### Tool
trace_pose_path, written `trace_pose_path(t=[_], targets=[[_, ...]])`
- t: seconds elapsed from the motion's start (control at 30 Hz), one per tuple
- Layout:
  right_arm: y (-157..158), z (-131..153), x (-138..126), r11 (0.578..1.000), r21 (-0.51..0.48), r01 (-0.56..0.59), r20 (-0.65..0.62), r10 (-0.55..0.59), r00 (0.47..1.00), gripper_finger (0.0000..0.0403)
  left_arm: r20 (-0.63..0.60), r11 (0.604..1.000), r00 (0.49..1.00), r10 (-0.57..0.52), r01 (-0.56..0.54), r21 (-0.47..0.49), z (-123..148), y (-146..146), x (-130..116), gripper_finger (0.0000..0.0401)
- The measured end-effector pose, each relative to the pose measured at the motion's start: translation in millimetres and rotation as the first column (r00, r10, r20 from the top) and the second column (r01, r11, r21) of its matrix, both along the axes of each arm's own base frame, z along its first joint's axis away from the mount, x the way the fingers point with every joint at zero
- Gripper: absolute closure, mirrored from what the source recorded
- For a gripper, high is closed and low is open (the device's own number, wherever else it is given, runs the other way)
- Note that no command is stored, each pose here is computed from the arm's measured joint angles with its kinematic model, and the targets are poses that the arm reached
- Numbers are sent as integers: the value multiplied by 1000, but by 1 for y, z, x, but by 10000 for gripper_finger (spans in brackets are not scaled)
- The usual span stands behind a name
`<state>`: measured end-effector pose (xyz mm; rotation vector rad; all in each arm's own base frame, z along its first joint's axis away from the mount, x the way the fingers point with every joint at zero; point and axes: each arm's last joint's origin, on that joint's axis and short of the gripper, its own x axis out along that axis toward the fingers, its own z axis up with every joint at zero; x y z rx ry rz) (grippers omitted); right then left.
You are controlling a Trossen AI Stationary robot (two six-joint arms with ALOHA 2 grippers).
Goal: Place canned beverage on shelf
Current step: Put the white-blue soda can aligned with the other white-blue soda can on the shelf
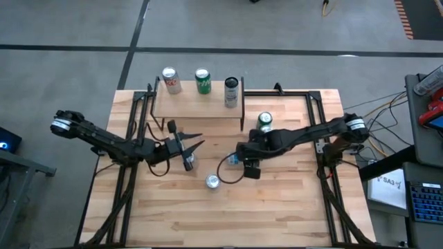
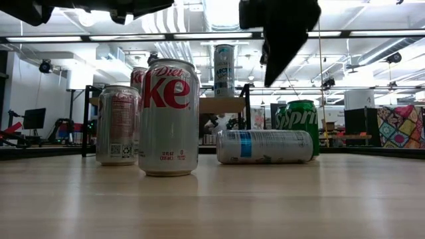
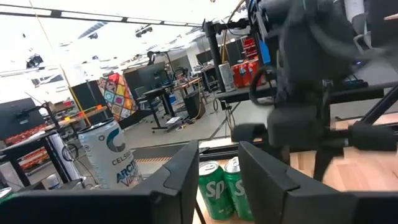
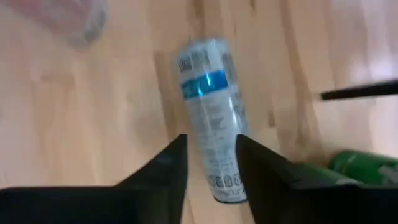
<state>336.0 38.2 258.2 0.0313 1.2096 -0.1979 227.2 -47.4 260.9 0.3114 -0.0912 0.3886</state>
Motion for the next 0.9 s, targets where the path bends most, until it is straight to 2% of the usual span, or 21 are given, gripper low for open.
trace_pose_path(t=[0.13,0.2,0.43,0.73,0.9], targets=[[0,-19,5,1000,0,23,-88,-23,996,200,1,1000,1000,1,-1,-2,0,0,0,288],[2,-27,7,999,33,13,-122,-9,992,173,1,1000,1000,1,-1,-3,0,0,0,282],[2,-50,14,998,13,-59,-216,60,975,97,-1,1000,1000,1,-1,-3,0,0,0,271],[-14,-74,23,996,-32,-88,-288,75,955,92,0,1000,1000,1,-1,-6,-1,0,0,271],[-21,-89,27,996,-13,-86,-320,77,944,93,-1,1000,1000,1,-1,-6,-1,0,0,271]])
